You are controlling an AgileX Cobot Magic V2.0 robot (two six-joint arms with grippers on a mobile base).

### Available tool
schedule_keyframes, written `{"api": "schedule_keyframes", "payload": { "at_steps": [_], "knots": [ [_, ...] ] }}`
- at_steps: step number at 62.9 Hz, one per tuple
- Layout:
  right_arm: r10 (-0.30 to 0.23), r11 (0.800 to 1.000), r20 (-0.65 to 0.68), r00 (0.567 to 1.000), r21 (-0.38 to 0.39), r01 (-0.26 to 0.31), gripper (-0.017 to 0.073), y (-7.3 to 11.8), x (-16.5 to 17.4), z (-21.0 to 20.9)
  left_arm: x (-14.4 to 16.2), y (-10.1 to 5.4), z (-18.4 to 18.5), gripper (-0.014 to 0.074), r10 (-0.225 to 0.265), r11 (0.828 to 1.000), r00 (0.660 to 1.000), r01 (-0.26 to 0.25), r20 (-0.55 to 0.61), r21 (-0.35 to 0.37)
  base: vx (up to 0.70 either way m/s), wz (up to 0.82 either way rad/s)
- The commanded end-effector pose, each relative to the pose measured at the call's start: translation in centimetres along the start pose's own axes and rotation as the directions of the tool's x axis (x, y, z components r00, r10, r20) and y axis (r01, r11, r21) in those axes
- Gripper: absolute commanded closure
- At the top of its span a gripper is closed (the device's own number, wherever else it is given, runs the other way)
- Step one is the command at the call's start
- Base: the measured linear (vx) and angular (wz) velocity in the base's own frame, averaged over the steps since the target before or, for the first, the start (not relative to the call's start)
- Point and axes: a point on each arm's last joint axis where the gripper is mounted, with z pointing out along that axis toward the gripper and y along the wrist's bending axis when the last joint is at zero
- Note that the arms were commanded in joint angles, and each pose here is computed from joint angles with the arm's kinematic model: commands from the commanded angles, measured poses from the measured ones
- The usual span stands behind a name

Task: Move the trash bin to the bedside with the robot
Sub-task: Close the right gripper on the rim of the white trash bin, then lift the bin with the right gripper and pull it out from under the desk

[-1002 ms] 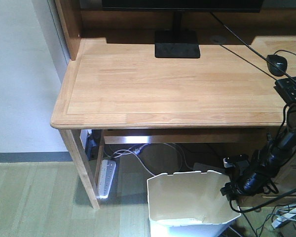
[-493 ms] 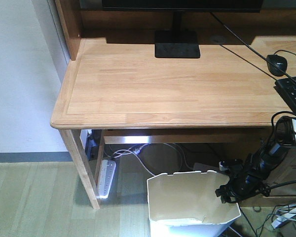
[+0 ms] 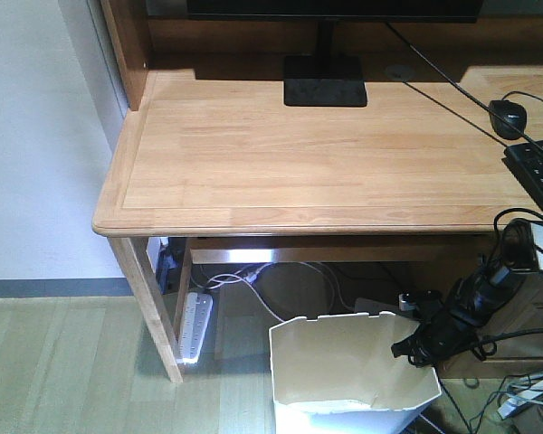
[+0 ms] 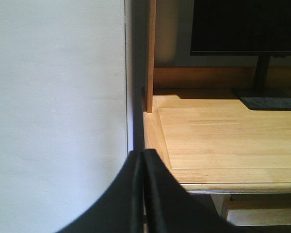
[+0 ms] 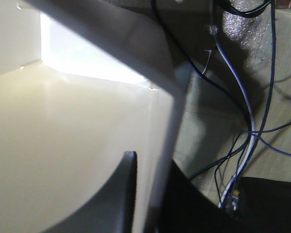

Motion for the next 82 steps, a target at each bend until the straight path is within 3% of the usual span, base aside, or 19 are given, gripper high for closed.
{"api": "schedule_keyframes", "payload": {
  "at_steps": [1, 16, 29, 46, 82],
  "knots": [
    [-0.027, 0.998, 0.023, 0.999, -0.06, 0.029, 0.0573, 0.3, -1.5, -2.1, 0.2, 0.0, 0.1, 0.0599, -0.012, 1.0, 0.998, 0.012, 0.06, 0.007, 0.0, 0.0],
    [-0.053, 0.969, 0.078, 0.996, -0.238, 0.071, 0.0567, 1.9, -1.8, -2.7, 0.2, 0.0, 0.1, 0.0599, -0.012, 1.0, 0.998, 0.012, 0.06, 0.007, 0.0, 0.0],
    [-0.069, 0.974, 0.151, 0.986, -0.202, 0.099, 0.0565, 2.0, -2.0, -5.0, 0.2, 0.0, 0.1, 0.0599, -0.012, 1.0, 0.998, 0.012, 0.06, 0.007, 0.0, -0.01],
    [-0.042, 0.975, 0.19, 0.981, -0.208, 0.082, 0.0565, 2.9, -1.1, -9.2, 0.2, 0.0, 0.1, 0.0599, -0.012, 1.0, 0.998, 0.012, 0.06, 0.007, 0.0, 0.0],
    [-0.053, 0.965, 0.248, 0.967, -0.236, 0.114, 0.0565, 5.7, 3.2, -18.3, 0.2, 0.0, 0.1, 0.0599, -0.012, 1.0, 0.998, 0.012, 0.06, 0.007, 0.0, 0.0]
  ]
}}
